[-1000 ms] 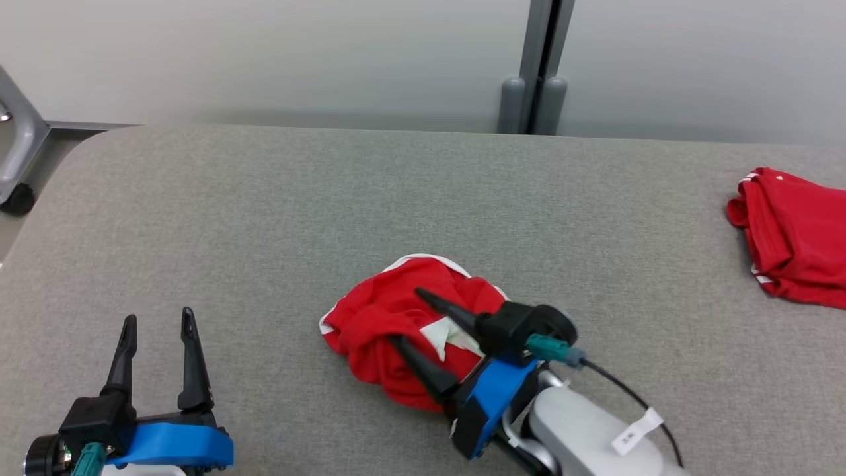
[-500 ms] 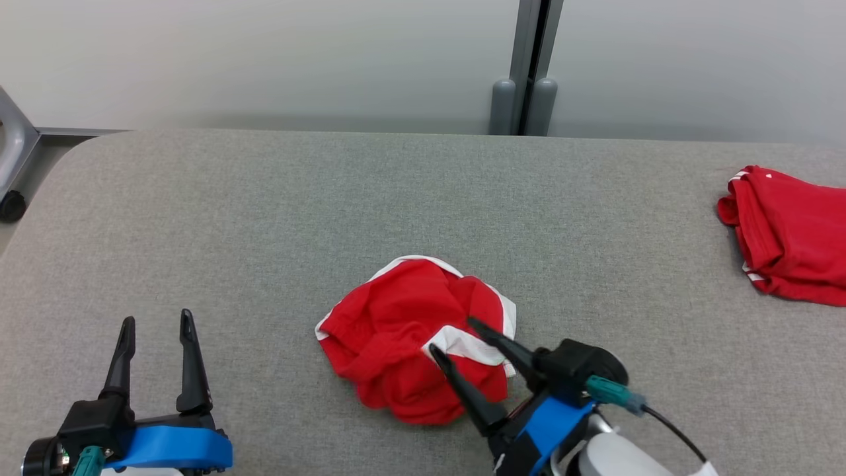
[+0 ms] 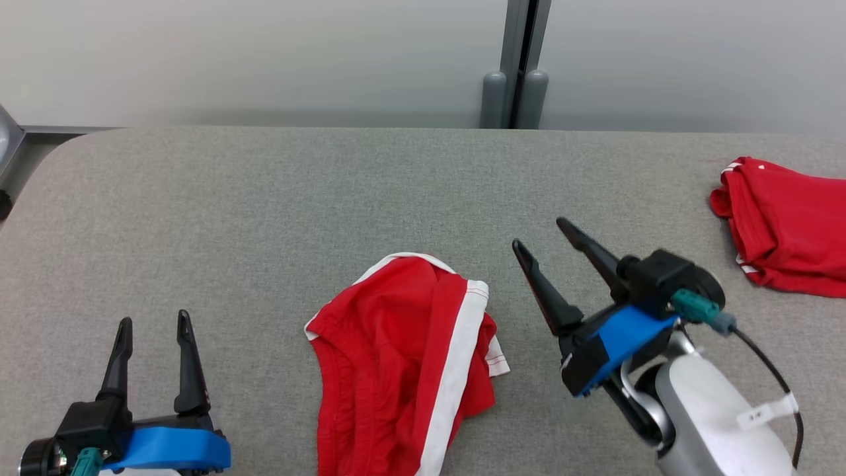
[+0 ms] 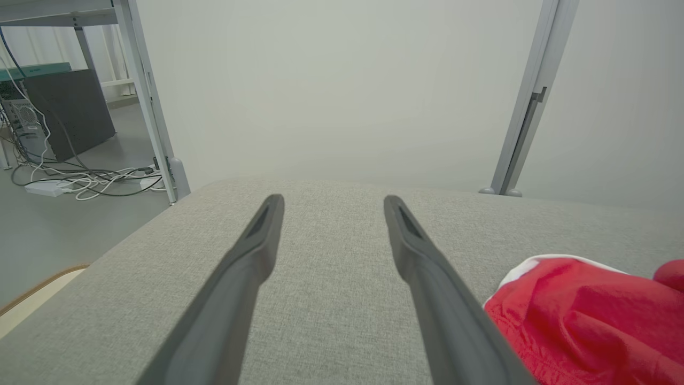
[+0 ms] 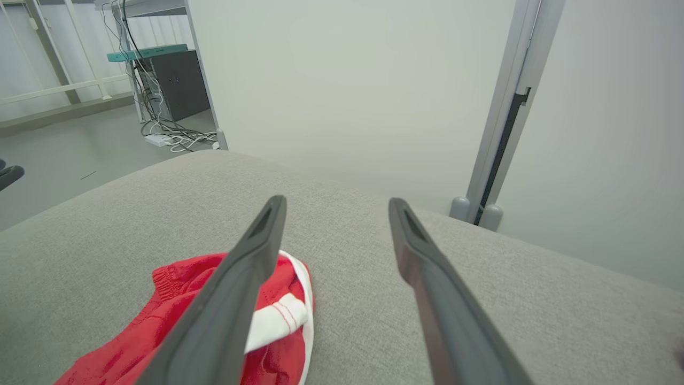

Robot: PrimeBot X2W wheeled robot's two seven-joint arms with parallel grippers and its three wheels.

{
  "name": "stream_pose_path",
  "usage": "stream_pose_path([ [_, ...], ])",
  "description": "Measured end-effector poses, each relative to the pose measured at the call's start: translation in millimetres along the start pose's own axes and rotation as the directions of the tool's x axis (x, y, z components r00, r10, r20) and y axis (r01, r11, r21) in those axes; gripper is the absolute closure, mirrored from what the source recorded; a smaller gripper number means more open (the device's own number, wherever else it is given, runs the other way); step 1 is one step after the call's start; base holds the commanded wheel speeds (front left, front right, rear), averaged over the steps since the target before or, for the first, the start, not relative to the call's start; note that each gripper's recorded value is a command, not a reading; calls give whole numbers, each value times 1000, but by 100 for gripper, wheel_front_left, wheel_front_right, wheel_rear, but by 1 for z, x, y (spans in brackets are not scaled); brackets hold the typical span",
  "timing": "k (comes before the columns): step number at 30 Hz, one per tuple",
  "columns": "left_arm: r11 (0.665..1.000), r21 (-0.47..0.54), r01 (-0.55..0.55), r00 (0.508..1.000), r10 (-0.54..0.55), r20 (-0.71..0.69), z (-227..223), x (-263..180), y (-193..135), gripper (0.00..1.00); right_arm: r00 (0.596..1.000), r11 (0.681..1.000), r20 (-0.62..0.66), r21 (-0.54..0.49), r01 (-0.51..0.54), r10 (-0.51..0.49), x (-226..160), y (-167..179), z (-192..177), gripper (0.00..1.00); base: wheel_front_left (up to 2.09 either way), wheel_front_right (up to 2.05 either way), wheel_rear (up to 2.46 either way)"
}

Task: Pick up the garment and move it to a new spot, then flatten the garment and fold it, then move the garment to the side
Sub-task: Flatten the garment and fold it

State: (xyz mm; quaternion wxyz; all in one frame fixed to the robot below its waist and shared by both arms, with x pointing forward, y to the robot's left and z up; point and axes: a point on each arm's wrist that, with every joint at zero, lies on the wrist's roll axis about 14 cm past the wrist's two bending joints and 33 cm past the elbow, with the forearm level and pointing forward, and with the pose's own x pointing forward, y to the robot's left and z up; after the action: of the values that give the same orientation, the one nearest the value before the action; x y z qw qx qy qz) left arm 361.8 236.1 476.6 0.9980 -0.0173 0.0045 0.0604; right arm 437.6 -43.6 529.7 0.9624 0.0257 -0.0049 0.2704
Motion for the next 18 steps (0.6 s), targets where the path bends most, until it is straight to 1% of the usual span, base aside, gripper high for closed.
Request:
stream_pose_path([
  [3,1000,1,4,1000,-4,2,1,3,-1,0,1000,1000,-26,-20,2,-2,12,-6,2,0,0,0,0],
  [7,1000,1,0,1000,0,-6,-2,2,0,0,990,1000,-141,-18,-19,16,21,-4,-23,0,0,0,0],
  [10,1000,0,-9,1000,9,-15,-4,1,3,0,974,998,-223,44,-37,45,24,6,-45,0,0,0,0],
  [11,1000,-1,-12,1000,12,-15,-4,2,4,0,968,998,-246,50,-45,56,25,9,-52,0,0,0,0],
  [15,1000,-3,-24,999,24,-23,-7,2,8,0,933,992,-350,115,-49,87,25,17,-80,0,0,0,0],
  [18,999,-2,-32,999,32,-27,-8,2,11,0,918,984,-380,173,-47,111,28,23,-89,0,0,0,0],
])
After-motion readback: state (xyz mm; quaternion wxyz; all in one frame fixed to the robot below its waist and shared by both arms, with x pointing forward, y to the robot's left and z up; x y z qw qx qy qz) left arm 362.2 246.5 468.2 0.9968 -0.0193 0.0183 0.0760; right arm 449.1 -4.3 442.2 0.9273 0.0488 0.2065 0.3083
